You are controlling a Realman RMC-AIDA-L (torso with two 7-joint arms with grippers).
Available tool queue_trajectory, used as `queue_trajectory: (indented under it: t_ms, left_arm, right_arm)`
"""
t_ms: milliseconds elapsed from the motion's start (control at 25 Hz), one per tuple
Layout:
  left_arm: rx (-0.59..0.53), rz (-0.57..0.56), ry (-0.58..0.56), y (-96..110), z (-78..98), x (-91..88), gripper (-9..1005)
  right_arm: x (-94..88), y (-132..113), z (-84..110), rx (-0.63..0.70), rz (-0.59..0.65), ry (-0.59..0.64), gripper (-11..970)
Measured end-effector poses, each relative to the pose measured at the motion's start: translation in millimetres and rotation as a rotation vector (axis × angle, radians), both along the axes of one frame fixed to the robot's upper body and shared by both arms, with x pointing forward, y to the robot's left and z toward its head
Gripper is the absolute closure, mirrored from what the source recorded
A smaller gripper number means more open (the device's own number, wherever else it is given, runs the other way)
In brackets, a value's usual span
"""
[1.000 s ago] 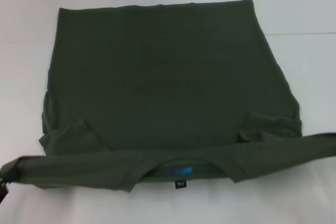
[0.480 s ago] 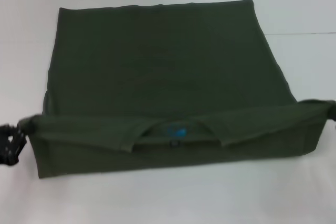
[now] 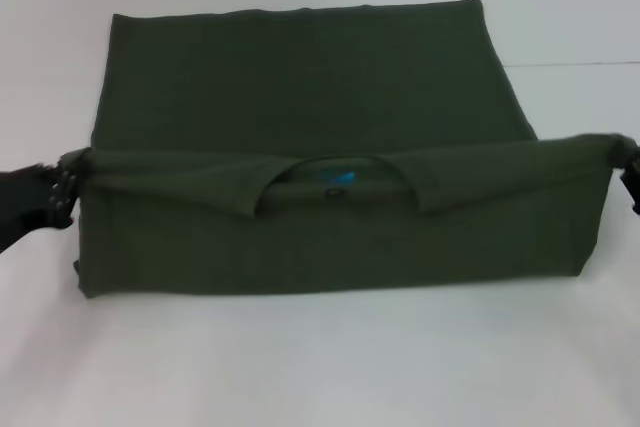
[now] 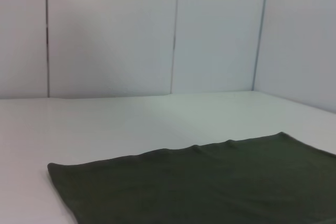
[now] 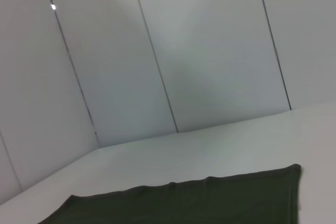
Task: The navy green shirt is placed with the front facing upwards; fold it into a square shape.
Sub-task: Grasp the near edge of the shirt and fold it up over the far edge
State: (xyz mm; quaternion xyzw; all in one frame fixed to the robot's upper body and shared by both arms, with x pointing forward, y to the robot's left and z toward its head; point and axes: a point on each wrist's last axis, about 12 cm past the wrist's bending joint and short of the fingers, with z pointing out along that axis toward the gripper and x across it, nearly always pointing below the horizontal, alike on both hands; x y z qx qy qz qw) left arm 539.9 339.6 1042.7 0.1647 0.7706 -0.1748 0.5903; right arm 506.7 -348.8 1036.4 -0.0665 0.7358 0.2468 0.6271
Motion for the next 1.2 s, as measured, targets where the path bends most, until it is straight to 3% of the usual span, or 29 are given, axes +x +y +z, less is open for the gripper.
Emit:
queue_trajectory:
  t_ms: [240,520,760,1200]
  left_arm:
    - [0.034,0.043,0.012,-14.3,-0.9,24.3,891]
    - [0.010,0.121,-0.040,-14.4,3.8,33.1,888]
    - [0.029,0.150,-0.019,-17.1,4.3,43.2,885]
    - [0.095,0.176,0.008,-39.8,5.6,70.0,880]
  right_arm:
    - [26.6,5.1,4.6,-0.030,-0.026,0.029,918]
    - [50.1,12.1,7.4,-0.069,-0.058,0.061,919]
    - [73.2,23.1,13.4,-0.111,-0.064,0.074,919]
    - [106.9,36.6,22.7,-0.202,-0.092,0.111,918]
